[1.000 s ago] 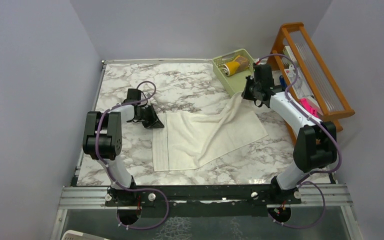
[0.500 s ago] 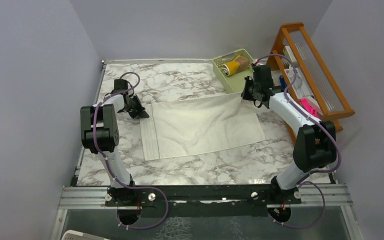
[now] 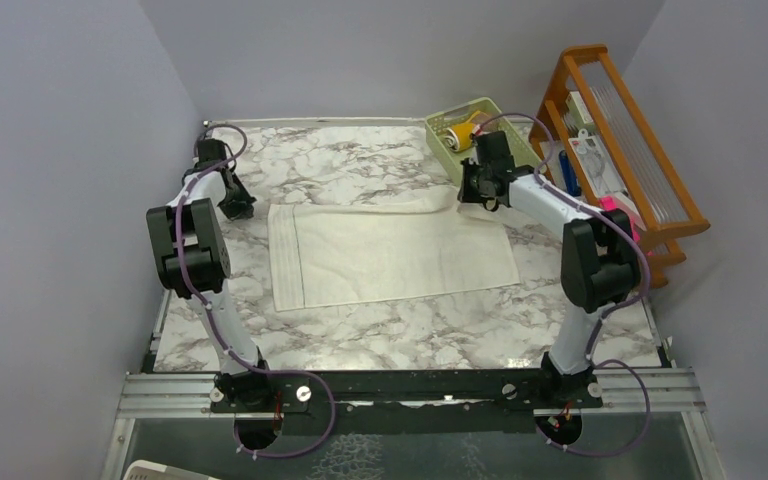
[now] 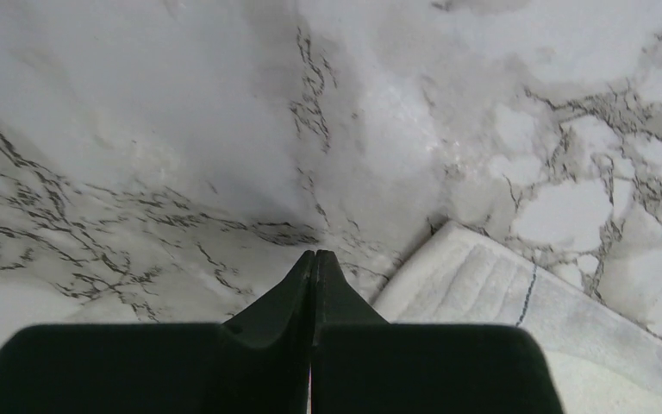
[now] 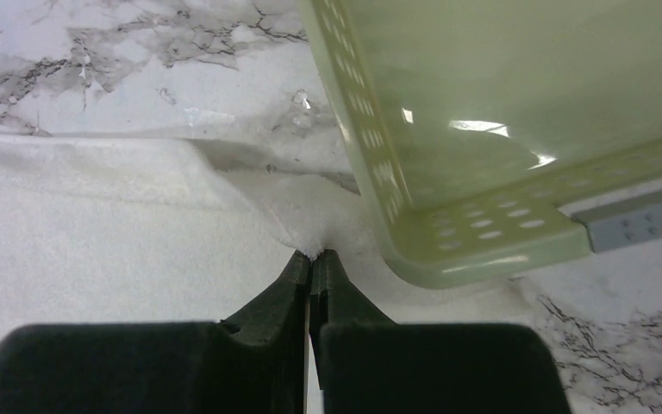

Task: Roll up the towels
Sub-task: Flatten out the towel at the center of the board.

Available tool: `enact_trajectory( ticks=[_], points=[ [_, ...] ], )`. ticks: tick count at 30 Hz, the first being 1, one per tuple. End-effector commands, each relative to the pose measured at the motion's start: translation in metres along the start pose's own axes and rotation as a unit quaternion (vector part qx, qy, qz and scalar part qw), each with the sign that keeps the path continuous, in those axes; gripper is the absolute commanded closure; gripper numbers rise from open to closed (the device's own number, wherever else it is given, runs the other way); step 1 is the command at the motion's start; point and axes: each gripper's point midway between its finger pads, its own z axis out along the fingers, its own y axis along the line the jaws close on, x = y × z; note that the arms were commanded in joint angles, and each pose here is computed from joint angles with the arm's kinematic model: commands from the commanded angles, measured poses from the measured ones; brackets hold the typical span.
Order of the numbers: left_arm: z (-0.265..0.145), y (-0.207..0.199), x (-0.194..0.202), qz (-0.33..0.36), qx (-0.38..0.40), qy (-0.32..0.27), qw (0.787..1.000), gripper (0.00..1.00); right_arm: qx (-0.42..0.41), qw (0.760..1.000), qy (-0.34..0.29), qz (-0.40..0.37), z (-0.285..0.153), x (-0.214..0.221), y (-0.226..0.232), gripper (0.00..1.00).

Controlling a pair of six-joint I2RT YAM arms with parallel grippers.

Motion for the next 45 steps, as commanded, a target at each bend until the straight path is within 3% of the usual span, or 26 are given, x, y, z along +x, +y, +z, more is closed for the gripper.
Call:
enact_trajectory(
  ticks=[1,5,9,15,17,18,19,21,26,31,37,45],
  points=[
    [0.0,0.013,-0.025,-0.001,-0.044,-0.03,0.999,1.0,-0.035,0.999,-0.009,-0.014,0.02,-0.022,0.021,0.99],
    [-0.017,-0.001,-0.047,-0.008,-0.023,-0.061,0.998,1.0,-0.015,0.999,-0.021,-0.024,0.032,-0.052,0.021,0.99],
    [-0.046,-0.038,-0.049,0.0,0.054,-0.085,0.995,1.0,0.008,0.999,-0.044,-0.027,0.027,-0.079,0.018,0.97],
    [-0.059,-0.086,0.021,0.051,0.118,-0.037,0.991,1.0,0.075,0.994,-0.078,-0.021,0.0,-0.086,-0.007,0.92],
    [-0.056,-0.093,0.051,0.052,0.131,-0.01,0.99,1.0,0.099,0.992,-0.078,-0.02,-0.007,-0.079,-0.019,0.81],
    [-0.052,-0.094,0.064,0.051,0.135,0.001,0.99,1.0,0.109,0.991,-0.075,-0.02,-0.01,-0.074,-0.024,0.68],
    [-0.049,-0.092,0.076,0.05,0.134,0.01,0.99,1.0,0.116,0.99,-0.071,-0.019,-0.012,-0.07,-0.028,0.54],
    [-0.037,-0.083,0.096,0.04,0.12,0.025,0.992,1.0,0.121,0.99,-0.066,-0.017,-0.02,-0.061,-0.031,0.47],
    [-0.021,-0.058,0.132,0.006,0.098,0.044,0.994,1.0,0.097,0.985,-0.114,-0.081,-0.056,-0.049,0.006,0.46],
    [-0.013,-0.039,0.138,-0.005,0.062,0.037,0.997,1.0,0.074,0.989,-0.073,-0.101,-0.058,-0.013,0.025,0.46],
    [-0.002,-0.006,0.151,-0.052,0.032,0.081,0.995,1.0,0.058,0.991,-0.059,-0.101,-0.055,-0.007,0.032,0.46],
    [-0.009,0.033,0.124,-0.078,-0.008,0.086,0.993,1.0,0.075,0.989,-0.06,-0.114,-0.05,-0.014,0.029,0.45]
  ],
)
